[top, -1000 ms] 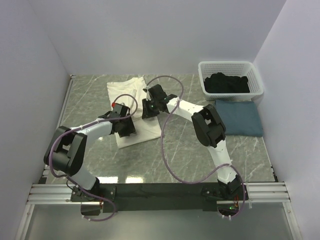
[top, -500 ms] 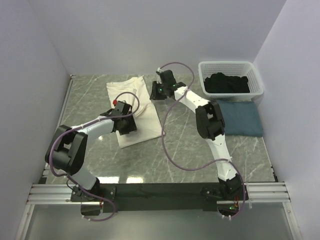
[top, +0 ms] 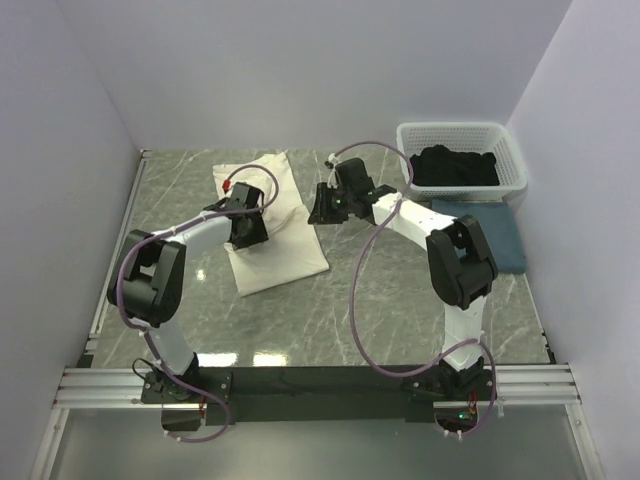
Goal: Fold and stack the t-shirts
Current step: Fold the tshirt
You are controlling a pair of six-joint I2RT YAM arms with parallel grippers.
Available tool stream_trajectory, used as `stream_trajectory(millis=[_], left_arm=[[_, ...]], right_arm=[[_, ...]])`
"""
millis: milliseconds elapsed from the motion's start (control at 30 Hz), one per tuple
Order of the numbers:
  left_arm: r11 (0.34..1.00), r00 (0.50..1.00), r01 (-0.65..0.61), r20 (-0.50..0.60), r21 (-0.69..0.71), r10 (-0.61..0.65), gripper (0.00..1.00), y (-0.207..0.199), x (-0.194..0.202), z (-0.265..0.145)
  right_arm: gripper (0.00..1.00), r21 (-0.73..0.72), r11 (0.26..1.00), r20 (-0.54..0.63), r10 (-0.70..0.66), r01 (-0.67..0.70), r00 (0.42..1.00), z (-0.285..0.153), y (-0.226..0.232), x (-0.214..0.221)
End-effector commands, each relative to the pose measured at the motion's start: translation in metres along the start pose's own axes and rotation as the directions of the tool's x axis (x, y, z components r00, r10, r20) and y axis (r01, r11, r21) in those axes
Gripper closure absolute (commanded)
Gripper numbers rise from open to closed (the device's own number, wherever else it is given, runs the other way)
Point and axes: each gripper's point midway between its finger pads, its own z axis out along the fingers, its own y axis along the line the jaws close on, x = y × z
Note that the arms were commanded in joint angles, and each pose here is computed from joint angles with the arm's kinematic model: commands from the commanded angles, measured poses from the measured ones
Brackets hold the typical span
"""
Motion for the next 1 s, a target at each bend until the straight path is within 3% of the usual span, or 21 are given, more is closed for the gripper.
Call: stream_trajectory(millis=[0, 133, 367, 467, 600, 733, 967], left_arm=[[0.998, 0.997, -0.037, 0.061, -0.044, 0.039, 0.46, 0.000, -0.026, 0.002], [0.992, 0.992, -0.060, 0.100, -0.108, 0.070, 0.47, 0.005, -0.042, 0.010], [0.991, 0.968, -0.014, 0.245, -0.135, 0.047, 0.46, -0.004, -0.104, 0.018], [0.993, 0.962, 0.014, 0.273, -0.114, 0.018, 0.43, -0.009, -0.128, 0.020], [0.997, 0.958, 0.030, 0.286, -0.068, -0.010, 0.29, -0.014, -0.139, 0.000], [0.998, 0.956, 0.063, 0.287, -0.022, -0.054, 0.23, -0.007, -0.125, -0.034], [0.995, 0.985, 0.043, 0.165, 0.095, -0.058, 0.35, -0.004, -0.051, -0.065]], right_arm=[[0.66, -0.053, 0.998, 0.051, -0.014, 0.016, 0.999, -0.019, 0.016, -0.007], [0.66, -0.059, 0.998, 0.030, -0.008, 0.009, 1.000, -0.024, 0.013, 0.007], [0.66, -0.066, 0.998, -0.015, -0.014, 0.013, 1.000, -0.027, 0.015, 0.035], [0.66, -0.080, 0.997, -0.034, 0.010, -0.013, 0.999, -0.027, 0.013, 0.045], [0.66, -0.121, 0.992, -0.070, 0.026, -0.035, 0.997, -0.027, 0.018, 0.058], [0.65, -0.161, 0.986, -0.084, 0.020, -0.033, 0.996, -0.028, 0.023, 0.062], [0.65, -0.167, 0.985, -0.098, 0.015, -0.031, 0.995, -0.024, 0.022, 0.066]])
